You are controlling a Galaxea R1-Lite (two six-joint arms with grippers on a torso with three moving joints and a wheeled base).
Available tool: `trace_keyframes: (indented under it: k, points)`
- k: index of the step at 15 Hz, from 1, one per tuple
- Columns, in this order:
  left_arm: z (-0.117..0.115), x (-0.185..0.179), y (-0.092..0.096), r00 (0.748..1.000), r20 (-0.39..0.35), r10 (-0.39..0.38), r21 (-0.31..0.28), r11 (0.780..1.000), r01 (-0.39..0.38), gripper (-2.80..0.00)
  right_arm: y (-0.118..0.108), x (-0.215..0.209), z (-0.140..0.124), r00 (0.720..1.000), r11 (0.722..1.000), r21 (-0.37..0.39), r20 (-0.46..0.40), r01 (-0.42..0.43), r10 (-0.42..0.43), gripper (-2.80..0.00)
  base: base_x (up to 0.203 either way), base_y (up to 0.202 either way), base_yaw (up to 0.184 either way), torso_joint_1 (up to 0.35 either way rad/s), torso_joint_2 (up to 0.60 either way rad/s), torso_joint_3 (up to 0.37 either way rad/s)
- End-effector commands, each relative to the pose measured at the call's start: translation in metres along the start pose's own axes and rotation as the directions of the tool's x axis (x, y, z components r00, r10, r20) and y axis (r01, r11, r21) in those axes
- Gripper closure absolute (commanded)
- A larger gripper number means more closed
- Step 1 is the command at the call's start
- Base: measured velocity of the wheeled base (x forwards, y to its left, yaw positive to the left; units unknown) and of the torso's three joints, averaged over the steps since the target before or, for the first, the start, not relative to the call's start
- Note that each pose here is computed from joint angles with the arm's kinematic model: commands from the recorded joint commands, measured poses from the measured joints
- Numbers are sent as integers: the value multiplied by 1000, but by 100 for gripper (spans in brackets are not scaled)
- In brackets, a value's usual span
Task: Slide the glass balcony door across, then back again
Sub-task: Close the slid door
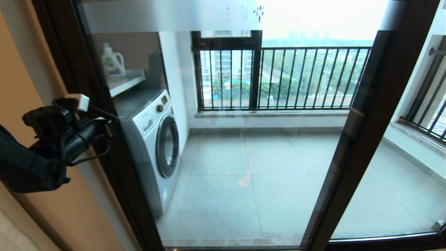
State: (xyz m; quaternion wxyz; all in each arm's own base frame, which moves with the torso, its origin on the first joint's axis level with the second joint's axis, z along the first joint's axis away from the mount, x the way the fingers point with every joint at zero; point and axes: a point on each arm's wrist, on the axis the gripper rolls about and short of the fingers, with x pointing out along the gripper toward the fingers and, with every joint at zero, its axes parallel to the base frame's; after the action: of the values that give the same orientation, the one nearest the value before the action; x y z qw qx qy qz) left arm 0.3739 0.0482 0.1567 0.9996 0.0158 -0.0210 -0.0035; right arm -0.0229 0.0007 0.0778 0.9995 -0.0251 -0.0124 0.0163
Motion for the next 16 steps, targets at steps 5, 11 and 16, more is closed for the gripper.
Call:
trace_keyframes:
  k: [5, 11, 16]
  points:
    - [26, -2, -11, 998, 60, -11, 5, 1000, 11, 0, 0, 1, -3, 1000, 1000, -1, -9, -1, 1, 0, 0, 0, 0, 0, 0, 0]
    - [18, -12, -12, 1000, 12, -4, -7, 1000, 4, 0, 0, 1, -3, 1000, 1000, -1, -10, -1, 1, 0, 0, 0, 0, 0, 0, 0]
    - [-8, -40, -6, 998, -47, 44, -46, 998, -46, 0, 0, 1, -3, 1000, 1000, -1, -9, -1, 1, 0, 0, 0, 0, 0, 0, 0]
